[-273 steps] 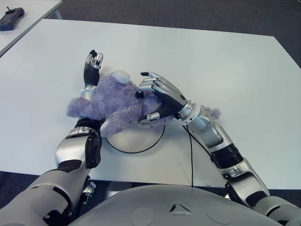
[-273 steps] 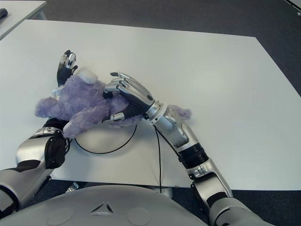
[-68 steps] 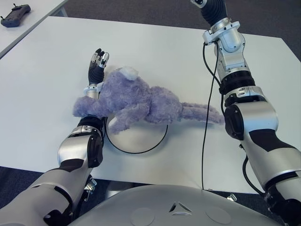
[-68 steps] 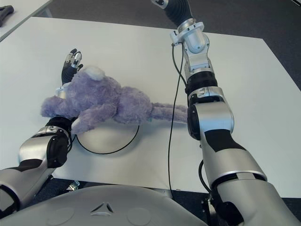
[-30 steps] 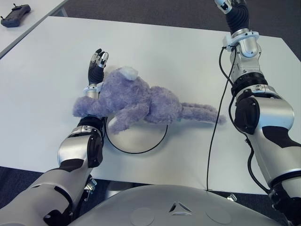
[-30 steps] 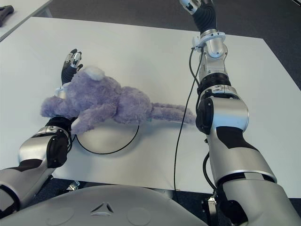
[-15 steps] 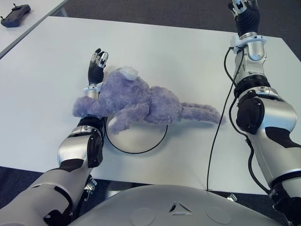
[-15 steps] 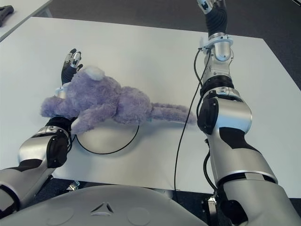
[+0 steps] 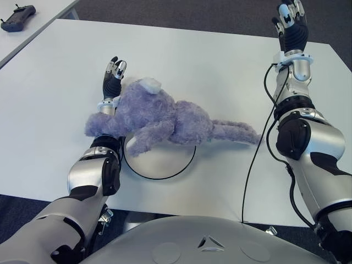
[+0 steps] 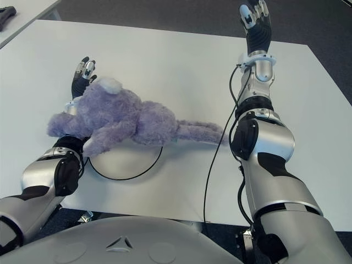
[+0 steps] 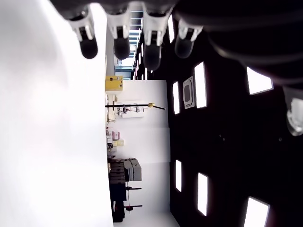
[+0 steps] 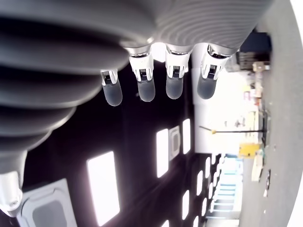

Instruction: Put the doll into the plate.

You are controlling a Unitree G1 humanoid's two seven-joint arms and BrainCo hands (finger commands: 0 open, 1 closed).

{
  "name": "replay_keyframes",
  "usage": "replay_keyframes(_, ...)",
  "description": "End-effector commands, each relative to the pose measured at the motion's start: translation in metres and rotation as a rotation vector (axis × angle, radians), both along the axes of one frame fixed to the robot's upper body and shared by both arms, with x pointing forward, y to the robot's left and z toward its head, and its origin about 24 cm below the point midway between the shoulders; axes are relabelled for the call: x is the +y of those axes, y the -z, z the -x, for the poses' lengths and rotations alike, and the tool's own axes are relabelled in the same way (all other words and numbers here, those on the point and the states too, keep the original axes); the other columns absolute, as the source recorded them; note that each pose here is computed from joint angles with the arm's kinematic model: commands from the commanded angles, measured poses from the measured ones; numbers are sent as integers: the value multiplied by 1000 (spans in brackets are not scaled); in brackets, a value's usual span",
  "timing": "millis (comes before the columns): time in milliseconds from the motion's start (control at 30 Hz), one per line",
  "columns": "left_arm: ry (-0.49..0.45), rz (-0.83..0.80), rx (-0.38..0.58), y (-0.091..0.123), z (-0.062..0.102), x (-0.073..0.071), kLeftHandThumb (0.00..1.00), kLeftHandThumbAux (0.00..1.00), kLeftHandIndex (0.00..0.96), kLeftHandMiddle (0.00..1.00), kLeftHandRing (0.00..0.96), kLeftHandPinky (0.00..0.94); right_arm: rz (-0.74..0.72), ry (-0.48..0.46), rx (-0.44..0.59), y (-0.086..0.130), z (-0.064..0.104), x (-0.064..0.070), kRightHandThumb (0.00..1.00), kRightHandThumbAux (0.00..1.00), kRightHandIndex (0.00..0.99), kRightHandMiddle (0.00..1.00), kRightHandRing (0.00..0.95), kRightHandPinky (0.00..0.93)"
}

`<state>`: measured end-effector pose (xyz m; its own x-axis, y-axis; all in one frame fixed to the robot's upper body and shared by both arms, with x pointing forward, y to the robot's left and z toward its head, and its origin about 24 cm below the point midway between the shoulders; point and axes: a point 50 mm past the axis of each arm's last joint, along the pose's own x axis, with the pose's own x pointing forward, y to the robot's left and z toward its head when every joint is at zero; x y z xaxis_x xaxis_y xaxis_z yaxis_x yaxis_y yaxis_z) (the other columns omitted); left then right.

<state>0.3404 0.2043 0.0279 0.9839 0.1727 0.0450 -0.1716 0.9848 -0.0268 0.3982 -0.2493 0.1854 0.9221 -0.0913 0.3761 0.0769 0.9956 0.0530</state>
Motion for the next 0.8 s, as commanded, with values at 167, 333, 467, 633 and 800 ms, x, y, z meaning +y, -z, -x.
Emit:
replay_keyframes(167,-26,149,454,113,91,-14,0,347,72,133,69,0,-139,47,187,64,12,-3,0,587,73,68,13,0)
replay_keyframes(333,-26,149,453,114,91,-14,0,347,79,135,70,0,-158,63,229,74,14,-3,0,591,75,67,11,0)
replay_keyframes(467,-25,147,453,113,91,-13,0,347,81,133,67,0,-189,73,272,83,15,0,0,597,76,71,14,0)
replay_keyframes(633,-28,145,448,113,92,-14,0,345,85,127,66,0,-206,72,323,97,18,5,0,597,73,63,10,0)
replay_keyframes(800,-28,135,449,113,92,-13,0,342,83,129,64,0,-207,65,359,107,20,11,0,592,69,48,0,0)
